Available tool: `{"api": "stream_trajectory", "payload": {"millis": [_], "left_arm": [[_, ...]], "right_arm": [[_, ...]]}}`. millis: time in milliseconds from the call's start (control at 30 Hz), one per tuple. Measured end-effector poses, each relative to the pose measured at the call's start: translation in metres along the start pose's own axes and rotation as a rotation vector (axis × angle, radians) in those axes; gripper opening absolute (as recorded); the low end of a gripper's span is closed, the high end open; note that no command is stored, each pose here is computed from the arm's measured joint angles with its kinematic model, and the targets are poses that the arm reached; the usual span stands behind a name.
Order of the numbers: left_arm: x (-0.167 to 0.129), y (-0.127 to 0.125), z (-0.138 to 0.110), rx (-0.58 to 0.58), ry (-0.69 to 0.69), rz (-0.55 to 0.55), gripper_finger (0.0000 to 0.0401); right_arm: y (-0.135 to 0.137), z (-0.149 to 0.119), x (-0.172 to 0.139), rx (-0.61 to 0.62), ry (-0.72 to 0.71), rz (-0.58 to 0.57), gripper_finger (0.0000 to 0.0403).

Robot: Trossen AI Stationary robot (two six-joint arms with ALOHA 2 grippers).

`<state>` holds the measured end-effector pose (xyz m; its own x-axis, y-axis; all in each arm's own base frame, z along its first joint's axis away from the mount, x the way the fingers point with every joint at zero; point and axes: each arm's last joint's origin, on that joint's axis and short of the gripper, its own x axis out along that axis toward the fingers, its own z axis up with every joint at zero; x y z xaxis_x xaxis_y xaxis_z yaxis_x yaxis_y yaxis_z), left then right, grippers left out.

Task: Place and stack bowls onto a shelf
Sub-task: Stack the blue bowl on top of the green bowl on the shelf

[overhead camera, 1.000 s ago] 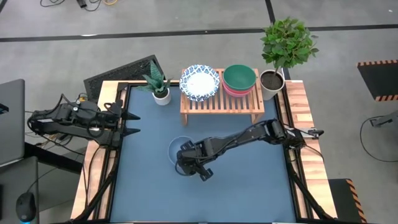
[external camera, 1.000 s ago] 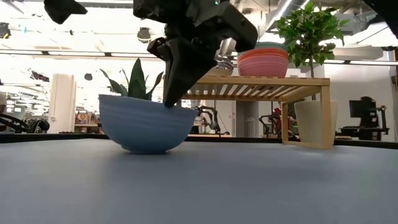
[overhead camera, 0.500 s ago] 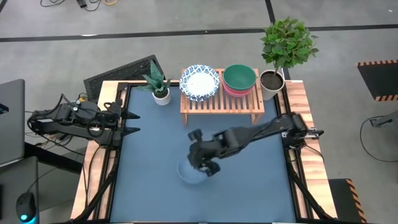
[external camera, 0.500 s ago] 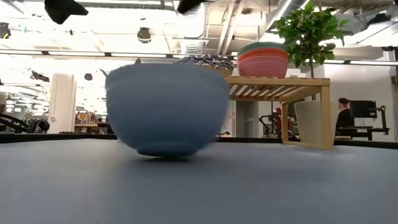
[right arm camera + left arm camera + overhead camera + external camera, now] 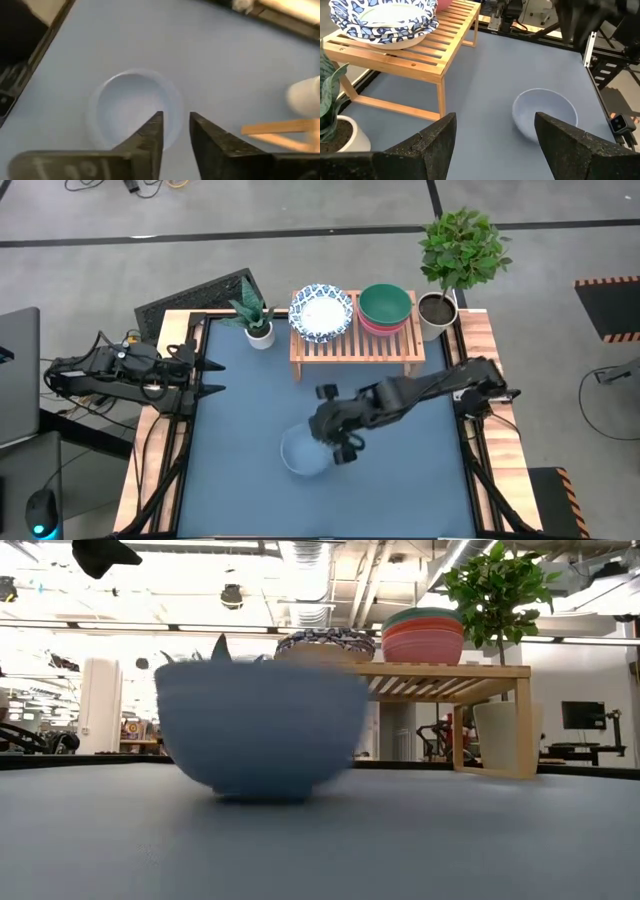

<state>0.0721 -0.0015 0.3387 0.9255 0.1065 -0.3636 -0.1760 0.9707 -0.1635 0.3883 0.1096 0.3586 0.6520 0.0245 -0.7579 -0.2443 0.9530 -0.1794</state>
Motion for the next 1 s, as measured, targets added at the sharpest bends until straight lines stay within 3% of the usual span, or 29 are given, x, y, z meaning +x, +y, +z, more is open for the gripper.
{"api": "stream_trajectory", "payload": {"millis": [167, 267, 467, 600, 767, 1000], "left_arm": [[0.0, 0.0, 0.0, 0.0, -0.001, 0.006, 0.0253], [0.0, 0.0, 0.0, -0.009, -0.001, 0.006, 0.0253], [0.0, 0.001, -0.002, -0.012, 0.015, 0.014, 0.0253], [0.0, 0.001, -0.002, -0.011, 0.015, 0.036, 0.0253], [0.006, 0.002, -0.008, -0.005, 0.029, 0.061, 0.0253], [0.021, 0.003, -0.024, -0.03, 0.074, 0.078, 0.0253]], "right_arm": [[0.008, -0.011, 0.047, 0.016, 0.142, 0.017, 0.0166], [0.014, -0.018, 0.073, -0.031, 0.2, 0.094, 0.0178], [0.041, -0.028, 0.111, -0.136, 0.262, 0.258, 0.0174], [0.05, -0.04, 0.126, -0.145, 0.351, 0.284, 0.0171], [0.054, -0.041, 0.127, -0.139, 0.358, 0.285, 0.0171], [0.05, -0.033, 0.105, -0.082, 0.327, 0.246, 0.0171]]}}
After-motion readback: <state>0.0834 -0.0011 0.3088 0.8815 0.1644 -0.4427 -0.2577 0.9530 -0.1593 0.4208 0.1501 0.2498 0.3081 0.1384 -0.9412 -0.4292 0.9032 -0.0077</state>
